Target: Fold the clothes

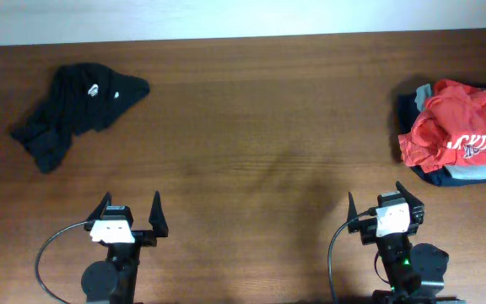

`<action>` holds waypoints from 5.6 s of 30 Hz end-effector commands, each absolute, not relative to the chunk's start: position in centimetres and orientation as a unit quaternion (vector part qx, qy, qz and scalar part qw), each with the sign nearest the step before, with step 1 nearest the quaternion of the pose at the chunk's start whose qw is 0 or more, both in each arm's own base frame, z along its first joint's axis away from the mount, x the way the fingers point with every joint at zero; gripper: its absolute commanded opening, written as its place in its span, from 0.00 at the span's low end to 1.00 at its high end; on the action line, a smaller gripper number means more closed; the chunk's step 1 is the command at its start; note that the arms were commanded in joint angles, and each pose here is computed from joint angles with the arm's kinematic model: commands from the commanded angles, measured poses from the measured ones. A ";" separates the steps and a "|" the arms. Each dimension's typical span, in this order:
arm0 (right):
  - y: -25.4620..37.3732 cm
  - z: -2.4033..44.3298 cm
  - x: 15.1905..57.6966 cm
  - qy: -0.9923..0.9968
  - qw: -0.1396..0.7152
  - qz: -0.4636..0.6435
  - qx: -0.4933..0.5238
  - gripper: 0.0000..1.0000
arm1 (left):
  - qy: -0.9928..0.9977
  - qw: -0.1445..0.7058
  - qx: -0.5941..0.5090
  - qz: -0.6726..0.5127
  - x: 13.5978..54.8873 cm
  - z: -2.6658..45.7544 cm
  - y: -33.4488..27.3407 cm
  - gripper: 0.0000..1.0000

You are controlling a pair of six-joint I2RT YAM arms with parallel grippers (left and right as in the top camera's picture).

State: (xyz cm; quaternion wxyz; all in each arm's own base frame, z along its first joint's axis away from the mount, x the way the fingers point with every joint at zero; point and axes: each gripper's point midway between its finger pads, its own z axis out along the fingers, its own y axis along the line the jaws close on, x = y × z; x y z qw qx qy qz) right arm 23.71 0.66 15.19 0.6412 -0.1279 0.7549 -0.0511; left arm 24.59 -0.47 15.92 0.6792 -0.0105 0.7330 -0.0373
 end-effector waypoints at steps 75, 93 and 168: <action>6.9 23.6 21.9 0.620 0.749 0.108 -0.207 0.99 | 0.688 0.723 0.018 -0.056 24.3 21.2 -1.5 0.99; 8.9 32.0 29.7 0.759 0.558 0.260 -0.211 0.98 | 0.843 0.492 0.123 -0.178 35.4 30.1 -6.5 0.99; 12.2 21.1 37.3 0.900 0.316 0.245 -0.171 0.99 | 0.893 0.291 -0.306 0.158 44.9 4.3 24.1 0.54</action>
